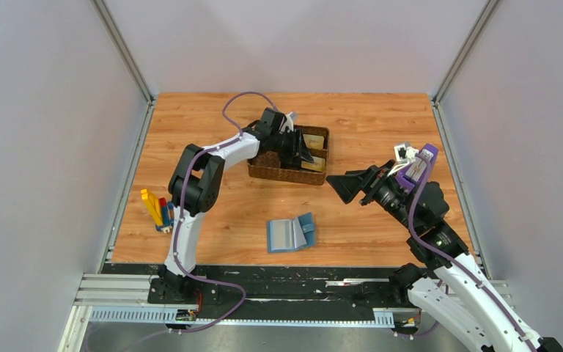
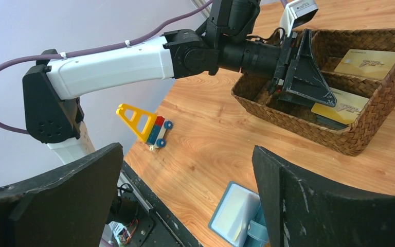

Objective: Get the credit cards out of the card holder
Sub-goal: Place the credit card in the storage box, then remove the credit card from the card holder.

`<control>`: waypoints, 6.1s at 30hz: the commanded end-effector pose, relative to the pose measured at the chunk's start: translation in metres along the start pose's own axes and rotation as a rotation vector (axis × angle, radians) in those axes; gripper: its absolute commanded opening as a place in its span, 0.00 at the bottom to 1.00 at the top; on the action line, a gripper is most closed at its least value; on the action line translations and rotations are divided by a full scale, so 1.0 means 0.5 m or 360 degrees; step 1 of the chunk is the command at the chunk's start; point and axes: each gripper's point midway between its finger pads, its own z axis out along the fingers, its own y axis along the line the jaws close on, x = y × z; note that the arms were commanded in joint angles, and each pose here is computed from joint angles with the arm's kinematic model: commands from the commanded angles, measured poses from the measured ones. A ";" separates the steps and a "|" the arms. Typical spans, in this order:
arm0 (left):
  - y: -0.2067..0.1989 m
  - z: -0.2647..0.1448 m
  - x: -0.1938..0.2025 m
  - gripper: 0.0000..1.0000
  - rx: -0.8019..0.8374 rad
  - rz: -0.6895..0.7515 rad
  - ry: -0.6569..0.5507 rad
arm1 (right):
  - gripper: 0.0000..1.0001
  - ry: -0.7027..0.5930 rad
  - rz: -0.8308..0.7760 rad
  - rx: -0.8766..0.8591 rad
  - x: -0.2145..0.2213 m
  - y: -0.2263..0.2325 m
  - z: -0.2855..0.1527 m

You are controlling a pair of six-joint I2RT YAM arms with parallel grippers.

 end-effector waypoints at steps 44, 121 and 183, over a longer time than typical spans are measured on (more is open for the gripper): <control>-0.069 -0.313 0.118 0.60 -0.0259 0.0189 -0.0172 | 0.38 0.0736 0.0378 0.0122 0.234 -0.046 0.032; 0.094 -0.338 0.371 0.54 -0.0341 -0.0002 -0.0051 | 0.48 0.1134 -0.0087 0.1018 0.565 -0.142 0.139; 0.030 -0.254 0.392 0.42 0.0147 -0.0082 0.0111 | 0.38 0.0900 -0.0293 0.1227 0.378 -0.144 0.059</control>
